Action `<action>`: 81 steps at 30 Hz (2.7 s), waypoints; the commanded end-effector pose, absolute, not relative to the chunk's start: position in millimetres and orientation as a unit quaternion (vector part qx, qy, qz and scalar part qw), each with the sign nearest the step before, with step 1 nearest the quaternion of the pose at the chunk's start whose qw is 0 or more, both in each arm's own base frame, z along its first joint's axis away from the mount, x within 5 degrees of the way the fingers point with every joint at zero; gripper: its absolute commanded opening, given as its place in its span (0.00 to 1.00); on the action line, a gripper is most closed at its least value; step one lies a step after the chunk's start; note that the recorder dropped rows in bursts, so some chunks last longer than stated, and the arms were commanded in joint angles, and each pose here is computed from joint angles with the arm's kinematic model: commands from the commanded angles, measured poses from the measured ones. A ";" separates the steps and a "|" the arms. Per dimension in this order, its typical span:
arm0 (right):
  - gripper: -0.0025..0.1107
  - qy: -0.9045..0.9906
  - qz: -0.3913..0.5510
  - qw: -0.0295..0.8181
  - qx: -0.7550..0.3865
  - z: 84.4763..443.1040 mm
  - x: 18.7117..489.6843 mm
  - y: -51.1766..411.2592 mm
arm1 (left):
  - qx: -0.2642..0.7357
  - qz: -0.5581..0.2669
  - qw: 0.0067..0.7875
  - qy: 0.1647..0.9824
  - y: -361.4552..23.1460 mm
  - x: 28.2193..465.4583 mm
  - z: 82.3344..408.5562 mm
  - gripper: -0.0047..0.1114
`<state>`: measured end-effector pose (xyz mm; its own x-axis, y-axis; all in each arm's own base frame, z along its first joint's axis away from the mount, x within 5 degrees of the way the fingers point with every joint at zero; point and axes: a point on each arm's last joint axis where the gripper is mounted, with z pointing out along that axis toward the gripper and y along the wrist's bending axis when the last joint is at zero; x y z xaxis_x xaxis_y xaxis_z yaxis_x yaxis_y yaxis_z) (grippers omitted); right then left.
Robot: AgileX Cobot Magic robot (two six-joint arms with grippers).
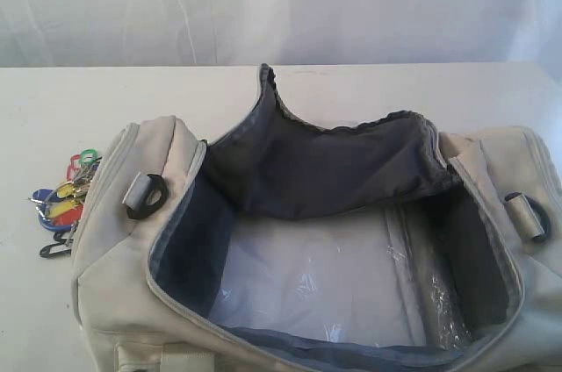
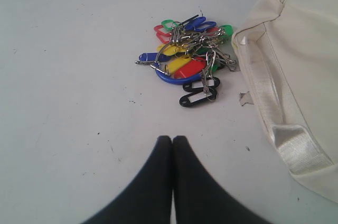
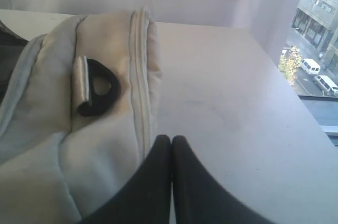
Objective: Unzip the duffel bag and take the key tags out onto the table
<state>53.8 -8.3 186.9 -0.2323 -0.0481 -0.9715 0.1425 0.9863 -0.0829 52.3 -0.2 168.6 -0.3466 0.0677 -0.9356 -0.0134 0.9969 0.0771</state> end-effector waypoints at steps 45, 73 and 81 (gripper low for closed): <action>0.02 0.780 -0.001 0.624 0.049 185.2 54.2 -2.5 | 0.014 0.035 0.571 0.820 -0.2 52.1 167.0 0.04; 0.02 0.780 -0.001 0.624 0.049 185.0 54.2 -2.5 | 0.014 0.035 0.571 0.820 -0.2 52.1 167.0 0.04; 0.02 0.780 -0.001 0.624 0.049 185.0 54.2 -2.5 | 0.006 0.029 0.570 0.821 -0.2 52.0 166.9 0.04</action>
<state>54.3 -2.5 186.4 -0.2233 0.0756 -0.9718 0.0804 0.9950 0.0589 52.3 -0.2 168.6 -0.3465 0.0675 -0.9356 -0.0135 0.9969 0.0769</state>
